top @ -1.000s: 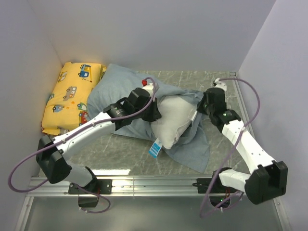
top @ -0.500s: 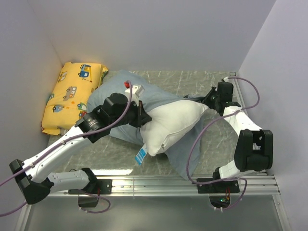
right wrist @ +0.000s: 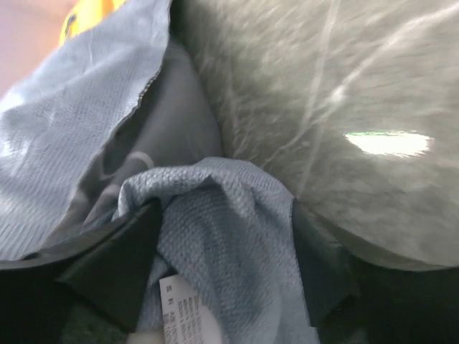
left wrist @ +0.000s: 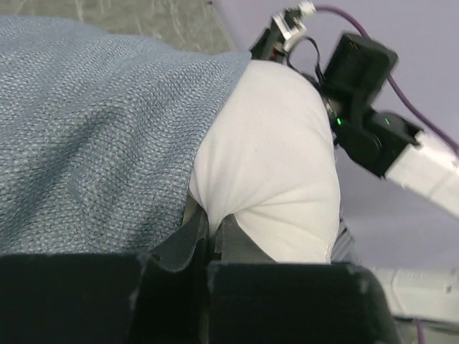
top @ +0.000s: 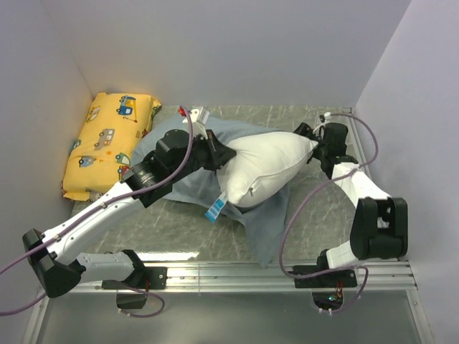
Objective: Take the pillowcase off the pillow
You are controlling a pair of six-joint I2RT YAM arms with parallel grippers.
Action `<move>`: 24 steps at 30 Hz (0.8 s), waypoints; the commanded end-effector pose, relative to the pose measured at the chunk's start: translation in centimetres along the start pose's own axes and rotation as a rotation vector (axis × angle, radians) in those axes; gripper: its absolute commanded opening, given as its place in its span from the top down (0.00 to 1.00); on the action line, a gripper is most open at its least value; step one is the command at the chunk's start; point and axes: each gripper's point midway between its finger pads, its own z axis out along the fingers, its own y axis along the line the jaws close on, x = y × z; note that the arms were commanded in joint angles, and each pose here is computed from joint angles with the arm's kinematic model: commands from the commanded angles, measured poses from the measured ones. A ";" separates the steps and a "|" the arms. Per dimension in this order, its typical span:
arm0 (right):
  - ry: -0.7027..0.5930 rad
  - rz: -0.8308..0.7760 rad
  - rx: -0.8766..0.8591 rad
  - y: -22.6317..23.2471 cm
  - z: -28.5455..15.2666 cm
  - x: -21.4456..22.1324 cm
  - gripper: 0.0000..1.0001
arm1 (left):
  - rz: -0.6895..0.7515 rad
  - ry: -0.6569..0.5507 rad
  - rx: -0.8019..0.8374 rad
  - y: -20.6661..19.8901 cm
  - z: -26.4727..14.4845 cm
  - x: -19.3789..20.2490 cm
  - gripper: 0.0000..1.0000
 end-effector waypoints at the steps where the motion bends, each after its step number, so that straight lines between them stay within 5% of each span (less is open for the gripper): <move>1: -0.170 -0.014 0.055 2.7 -4.6 -4.7 0.17 | -0.117 -0.295 0.139 -4.8 0.2 -8.5 1.00; 10: -0.430 0.052 0.240 1.9 -11.6 -11.0 0.11 | -0.196 -0.307 0.124 -4.0 3.3 -7.9 1.00; 24: -0.326 0.003 -0.119 9.5 -13.8 -10.3 0.10 | -0.244 -0.345 0.002 -0.5 3.5 -6.6 1.00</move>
